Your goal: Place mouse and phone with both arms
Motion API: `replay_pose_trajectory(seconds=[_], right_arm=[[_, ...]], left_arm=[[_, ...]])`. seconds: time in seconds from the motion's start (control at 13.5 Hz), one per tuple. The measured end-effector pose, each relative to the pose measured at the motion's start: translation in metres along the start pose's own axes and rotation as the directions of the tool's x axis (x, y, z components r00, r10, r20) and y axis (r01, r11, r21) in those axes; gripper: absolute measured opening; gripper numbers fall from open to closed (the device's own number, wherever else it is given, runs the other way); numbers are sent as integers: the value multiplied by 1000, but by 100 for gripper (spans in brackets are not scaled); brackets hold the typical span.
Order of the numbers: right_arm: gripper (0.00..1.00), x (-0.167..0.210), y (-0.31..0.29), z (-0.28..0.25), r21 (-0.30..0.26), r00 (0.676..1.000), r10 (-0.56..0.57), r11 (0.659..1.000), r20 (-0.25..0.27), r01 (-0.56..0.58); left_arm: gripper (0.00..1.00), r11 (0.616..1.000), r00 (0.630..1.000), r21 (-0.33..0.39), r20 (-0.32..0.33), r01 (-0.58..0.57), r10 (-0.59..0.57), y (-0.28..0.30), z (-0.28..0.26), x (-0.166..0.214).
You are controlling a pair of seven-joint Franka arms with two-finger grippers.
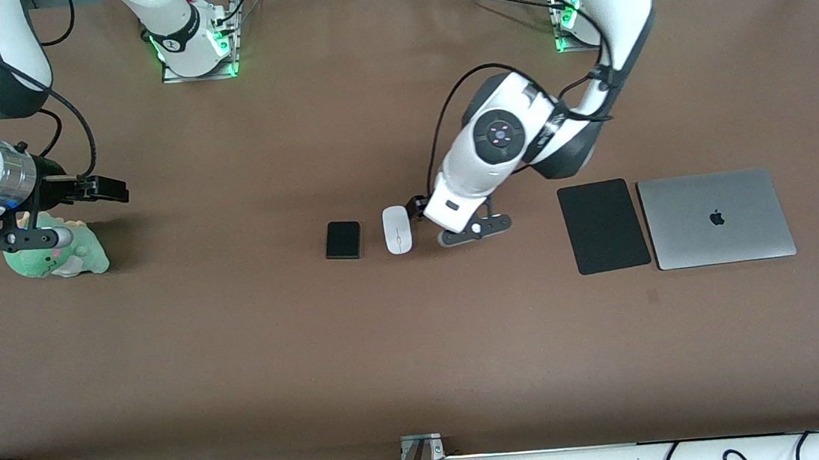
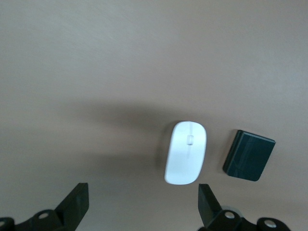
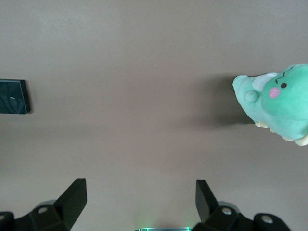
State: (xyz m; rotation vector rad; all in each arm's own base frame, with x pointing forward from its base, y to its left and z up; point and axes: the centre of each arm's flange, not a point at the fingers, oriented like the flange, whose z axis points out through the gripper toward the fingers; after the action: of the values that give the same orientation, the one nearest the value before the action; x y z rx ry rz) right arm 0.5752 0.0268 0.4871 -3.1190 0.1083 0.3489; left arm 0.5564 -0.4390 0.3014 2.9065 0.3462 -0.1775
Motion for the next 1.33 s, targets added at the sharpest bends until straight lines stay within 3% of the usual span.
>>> replay_pose_trajectory(seconds=[0.59,1.33], right_arm=[[100,7,-2,14,-4,1000,11,1000,24,-11],[100,11,-2,20,-6,999,12,1000,32,-12]], left_arm=[[100,987,989,92,-41,-135,139,53,119,-44],[100,985,988,96,-47,-140,146,51,142,-40]])
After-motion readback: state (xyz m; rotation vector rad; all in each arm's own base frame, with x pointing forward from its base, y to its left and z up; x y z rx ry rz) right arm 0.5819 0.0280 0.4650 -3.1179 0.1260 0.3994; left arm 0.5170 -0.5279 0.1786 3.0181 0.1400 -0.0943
